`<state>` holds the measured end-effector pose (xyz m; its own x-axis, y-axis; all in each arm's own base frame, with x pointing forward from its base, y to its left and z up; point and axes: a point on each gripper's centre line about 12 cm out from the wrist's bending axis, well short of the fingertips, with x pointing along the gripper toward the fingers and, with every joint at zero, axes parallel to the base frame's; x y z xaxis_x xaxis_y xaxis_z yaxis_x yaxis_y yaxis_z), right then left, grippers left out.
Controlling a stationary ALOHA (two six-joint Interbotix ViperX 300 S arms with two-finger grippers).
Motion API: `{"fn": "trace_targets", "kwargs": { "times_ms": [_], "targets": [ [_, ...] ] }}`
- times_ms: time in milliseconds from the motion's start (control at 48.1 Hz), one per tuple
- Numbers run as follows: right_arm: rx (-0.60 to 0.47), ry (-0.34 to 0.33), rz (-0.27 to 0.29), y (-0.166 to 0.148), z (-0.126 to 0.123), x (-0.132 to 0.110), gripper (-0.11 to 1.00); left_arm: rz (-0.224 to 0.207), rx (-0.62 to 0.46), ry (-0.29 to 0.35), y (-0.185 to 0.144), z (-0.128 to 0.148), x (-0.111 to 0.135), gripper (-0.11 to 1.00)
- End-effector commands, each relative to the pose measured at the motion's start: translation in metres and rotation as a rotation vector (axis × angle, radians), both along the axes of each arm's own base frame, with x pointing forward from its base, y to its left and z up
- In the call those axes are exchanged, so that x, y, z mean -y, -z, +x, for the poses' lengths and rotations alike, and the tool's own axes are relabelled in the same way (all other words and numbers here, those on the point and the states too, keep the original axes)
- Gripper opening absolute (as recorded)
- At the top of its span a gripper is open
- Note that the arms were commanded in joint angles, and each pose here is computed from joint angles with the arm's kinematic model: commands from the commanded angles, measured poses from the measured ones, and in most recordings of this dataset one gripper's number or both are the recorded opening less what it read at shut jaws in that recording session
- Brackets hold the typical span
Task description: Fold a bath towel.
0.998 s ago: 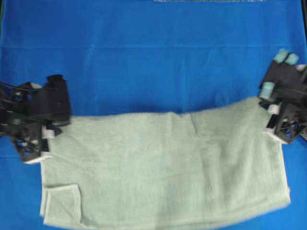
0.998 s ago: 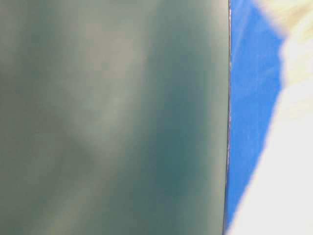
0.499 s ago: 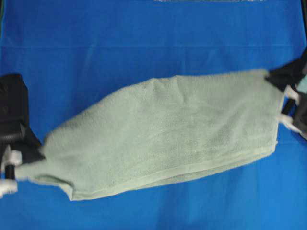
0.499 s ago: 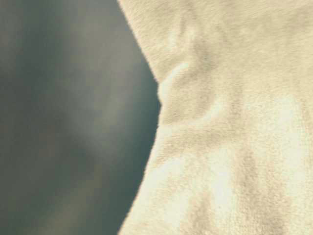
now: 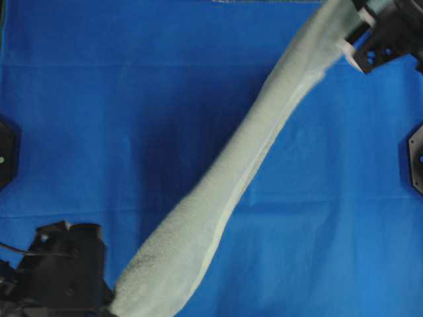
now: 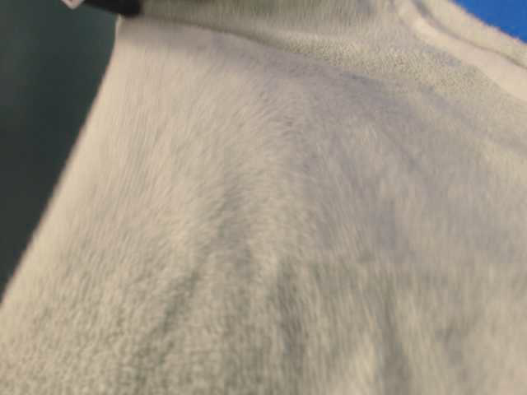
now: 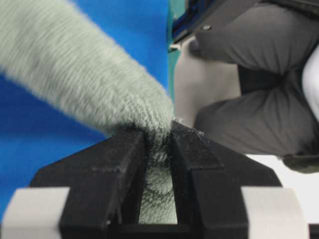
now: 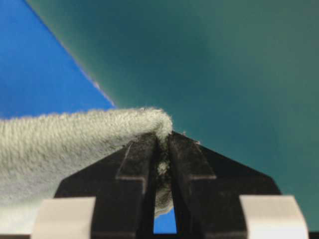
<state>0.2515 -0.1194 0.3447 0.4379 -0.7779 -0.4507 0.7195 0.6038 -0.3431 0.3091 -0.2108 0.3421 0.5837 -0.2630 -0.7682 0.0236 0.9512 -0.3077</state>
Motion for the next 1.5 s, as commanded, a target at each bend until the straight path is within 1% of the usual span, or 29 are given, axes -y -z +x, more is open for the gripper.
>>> {"fn": "trace_targets", "kwargs": {
  "times_ms": [0, 104, 229, 374, 457, 541, 582, 686, 749, 832, 894, 957, 1040, 1081, 1144, 1289, 1393, 1476],
  "targets": [
    [0.040, -0.002, -0.016, -0.012, 0.002, 0.005, 0.09, -0.023, 0.046, 0.019, -0.020, 0.002, 0.006, 0.12],
    [0.041, 0.008, -0.009, -0.012, -0.001, 0.005, 0.09, -0.026, 0.053, 0.020, -0.022, 0.005, 0.008, 0.12],
    [0.043, 0.015, 0.013, -0.014, -0.017, -0.008, 0.09, -0.035, 0.074, 0.023, -0.027, 0.013, 0.015, 0.12],
    [0.047, -0.002, 0.051, -0.022, -0.045, -0.039, 0.09, -0.039, 0.107, 0.041, -0.038, 0.032, 0.029, 0.12],
    [0.034, -0.016, 0.075, -0.026, -0.060, -0.059, 0.09, -0.029, 0.122, 0.065, -0.045, 0.041, 0.040, 0.12],
    [0.004, 0.020, 0.086, -0.028, -0.075, -0.076, 0.09, 0.005, 0.130, 0.104, -0.050, 0.044, 0.048, 0.12],
    [-0.011, 0.051, 0.077, -0.028, -0.080, -0.080, 0.09, 0.031, 0.124, 0.124, -0.051, 0.044, 0.050, 0.12],
    [-0.046, 0.120, 0.036, -0.026, -0.086, -0.087, 0.09, 0.076, 0.100, 0.131, -0.048, 0.043, 0.047, 0.12],
    [-0.058, 0.122, 0.025, -0.023, -0.082, -0.088, 0.09, 0.102, 0.087, 0.121, -0.045, 0.041, 0.041, 0.12],
    [-0.063, 0.105, 0.016, -0.017, -0.069, -0.087, 0.09, 0.129, 0.067, 0.112, -0.037, 0.034, 0.032, 0.12],
    [-0.063, 0.097, 0.015, -0.008, -0.058, -0.081, 0.09, 0.143, 0.044, 0.095, -0.028, 0.025, 0.021, 0.12],
    [-0.069, 0.092, 0.035, 0.004, -0.045, -0.071, 0.09, 0.143, 0.015, 0.068, -0.015, 0.015, 0.009, 0.12],
    [-0.083, 0.099, 0.102, 0.033, -0.027, -0.046, 0.09, 0.130, -0.024, 0.018, 0.006, 0.003, -0.008, 0.12],
    [-0.081, 0.096, 0.138, 0.046, -0.019, -0.034, 0.09, 0.116, -0.047, -0.023, 0.019, -0.005, -0.020, 0.12],
    [-0.084, 0.079, 0.179, 0.070, -0.006, -0.012, 0.09, 0.107, -0.076, -0.066, 0.037, -0.016, -0.035, 0.12],
    [-0.094, 0.017, 0.224, 0.108, 0.018, 0.031, 0.09, 0.109, -0.147, -0.164, 0.082, -0.040, -0.073, 0.12],
    [-0.112, -0.015, 0.238, 0.125, 0.032, 0.056, 0.09, 0.112, -0.180, -0.223, 0.108, -0.056, -0.101, 0.12],
    [-0.130, -0.021, 0.241, 0.134, 0.043, 0.074, 0.09, 0.109, -0.182, -0.256, 0.121, -0.066, -0.118, 0.12]
  ]
}}
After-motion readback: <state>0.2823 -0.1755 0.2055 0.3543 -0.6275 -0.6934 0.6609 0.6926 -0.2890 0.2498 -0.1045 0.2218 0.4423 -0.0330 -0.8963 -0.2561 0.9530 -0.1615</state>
